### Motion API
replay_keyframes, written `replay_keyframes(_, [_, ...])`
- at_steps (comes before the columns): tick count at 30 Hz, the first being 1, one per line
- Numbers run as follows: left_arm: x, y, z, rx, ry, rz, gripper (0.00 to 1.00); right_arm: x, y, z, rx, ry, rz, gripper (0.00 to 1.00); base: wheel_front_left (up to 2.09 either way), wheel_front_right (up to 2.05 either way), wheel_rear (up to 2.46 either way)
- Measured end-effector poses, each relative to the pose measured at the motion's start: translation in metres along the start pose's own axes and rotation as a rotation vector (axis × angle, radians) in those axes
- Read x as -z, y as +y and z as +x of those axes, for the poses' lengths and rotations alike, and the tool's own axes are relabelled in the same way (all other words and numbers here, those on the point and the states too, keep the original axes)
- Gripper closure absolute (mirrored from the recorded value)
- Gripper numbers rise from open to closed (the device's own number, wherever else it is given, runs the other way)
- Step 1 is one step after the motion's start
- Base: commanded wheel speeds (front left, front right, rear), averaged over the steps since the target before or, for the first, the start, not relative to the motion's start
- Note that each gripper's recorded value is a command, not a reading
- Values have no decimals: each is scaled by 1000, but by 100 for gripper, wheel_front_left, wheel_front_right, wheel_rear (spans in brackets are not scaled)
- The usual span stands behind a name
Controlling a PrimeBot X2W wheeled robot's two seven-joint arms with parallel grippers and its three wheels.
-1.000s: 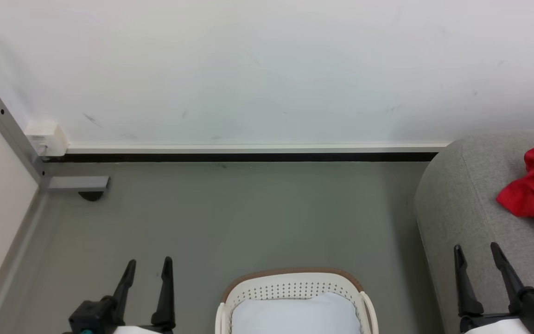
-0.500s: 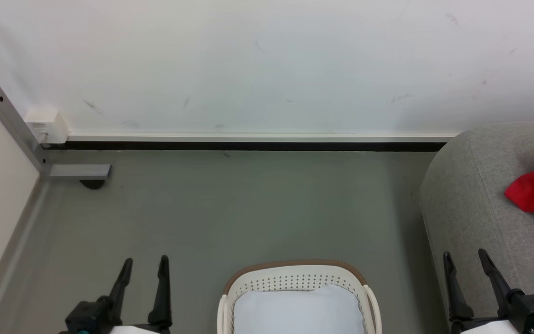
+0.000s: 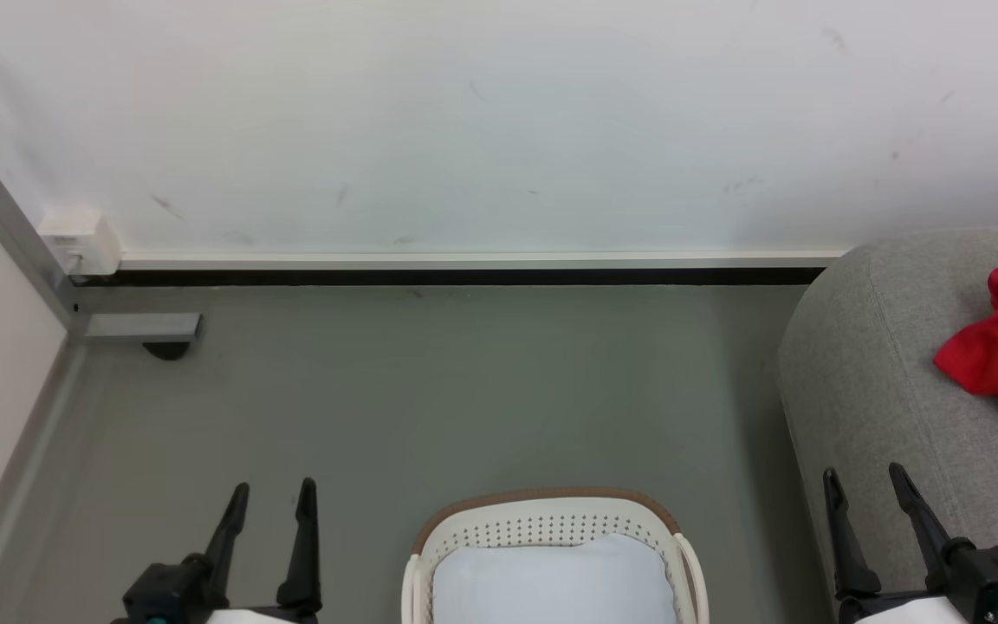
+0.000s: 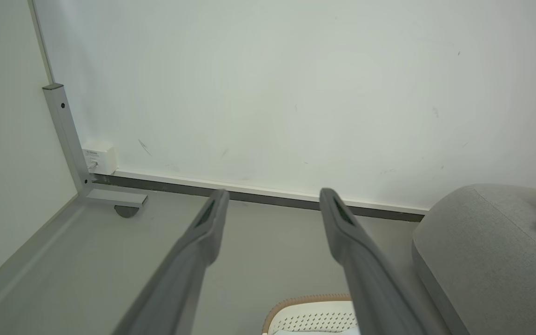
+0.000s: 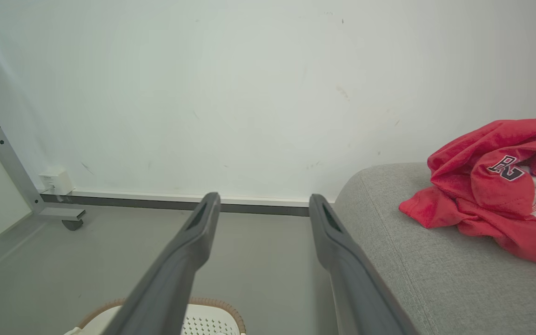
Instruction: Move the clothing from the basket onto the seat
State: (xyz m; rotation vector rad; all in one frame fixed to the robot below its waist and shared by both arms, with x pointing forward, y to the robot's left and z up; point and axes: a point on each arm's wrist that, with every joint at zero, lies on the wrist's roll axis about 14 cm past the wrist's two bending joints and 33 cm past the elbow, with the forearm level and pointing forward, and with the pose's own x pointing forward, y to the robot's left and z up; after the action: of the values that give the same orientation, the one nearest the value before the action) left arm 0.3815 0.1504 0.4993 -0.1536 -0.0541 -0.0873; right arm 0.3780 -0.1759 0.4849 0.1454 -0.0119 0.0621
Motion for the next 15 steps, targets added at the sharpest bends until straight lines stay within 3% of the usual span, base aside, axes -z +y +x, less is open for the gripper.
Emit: replay_keyframes(15, [0, 0, -3, 3, 0, -3, 0, -7, 0, -4, 0, -20, 0, 0, 0, 0, 0])
